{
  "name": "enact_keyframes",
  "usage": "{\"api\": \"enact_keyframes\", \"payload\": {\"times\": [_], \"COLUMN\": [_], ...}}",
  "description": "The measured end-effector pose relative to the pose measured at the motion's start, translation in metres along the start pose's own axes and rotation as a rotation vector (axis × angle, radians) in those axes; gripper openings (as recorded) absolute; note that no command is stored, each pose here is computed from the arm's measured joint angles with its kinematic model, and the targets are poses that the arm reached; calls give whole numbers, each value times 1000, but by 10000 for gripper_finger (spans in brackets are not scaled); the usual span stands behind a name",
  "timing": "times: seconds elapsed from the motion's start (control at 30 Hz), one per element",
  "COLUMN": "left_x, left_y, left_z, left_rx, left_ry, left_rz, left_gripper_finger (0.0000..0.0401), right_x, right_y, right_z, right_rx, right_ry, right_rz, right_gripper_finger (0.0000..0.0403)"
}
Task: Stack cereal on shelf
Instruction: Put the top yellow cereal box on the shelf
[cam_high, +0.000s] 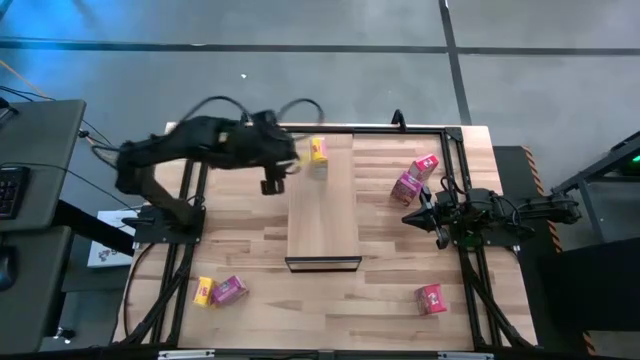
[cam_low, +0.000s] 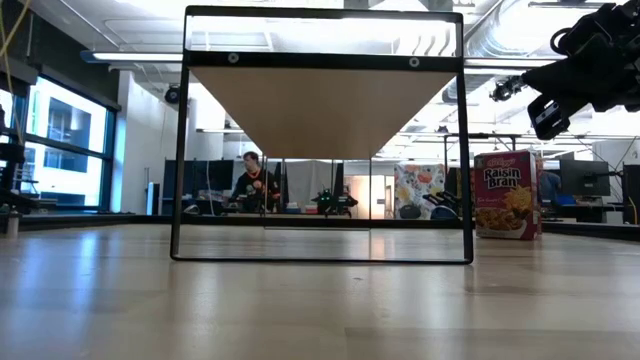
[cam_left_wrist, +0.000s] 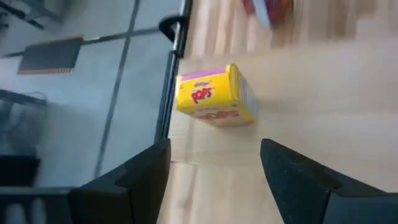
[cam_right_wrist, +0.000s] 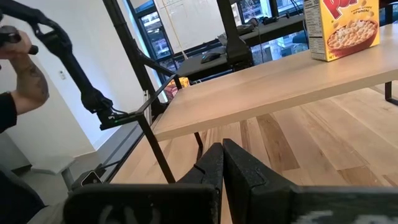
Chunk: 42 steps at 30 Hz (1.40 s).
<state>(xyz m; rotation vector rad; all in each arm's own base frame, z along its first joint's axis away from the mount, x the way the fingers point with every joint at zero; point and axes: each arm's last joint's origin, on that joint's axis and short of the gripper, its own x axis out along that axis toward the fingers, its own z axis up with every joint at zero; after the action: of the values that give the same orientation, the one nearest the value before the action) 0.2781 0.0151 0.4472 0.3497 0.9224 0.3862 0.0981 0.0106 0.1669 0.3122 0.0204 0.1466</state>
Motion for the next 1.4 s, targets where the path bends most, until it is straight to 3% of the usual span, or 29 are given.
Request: {"api": "enact_keyframes", "payload": {"times": [0.23, 0.5, 0.73, 0.83, 1.03, 1.4], "left_x": [-15, 7, 23, 27, 40, 55], "left_y": [-2, -26, -42, -45, -55, -65], "left_z": [-50, -120, -162, -173, -187, -199], "left_rx": [-159, -227, -309, -336, -347, -353], "left_ry": [-310, -644, -876, -932, -972, -1033], "left_rz": [8, 20, 31, 42, 24, -21], "left_gripper_finger": [241, 241, 241, 241, 241, 241], "right_x": [0, 0, 0, 0, 0, 0], "right_y": [0, 0, 0, 0, 0, 0], "right_z": [0, 0, 0, 0, 0, 0], "right_rx": [0, 0, 0, -3, -138, -23], "right_ry": [0, 0, 0, 0, 0, -4], "right_rz": [0, 0, 1, 0, 1, -5], "right_gripper_finger": [0, 0, 0, 0, 0, 0]}}
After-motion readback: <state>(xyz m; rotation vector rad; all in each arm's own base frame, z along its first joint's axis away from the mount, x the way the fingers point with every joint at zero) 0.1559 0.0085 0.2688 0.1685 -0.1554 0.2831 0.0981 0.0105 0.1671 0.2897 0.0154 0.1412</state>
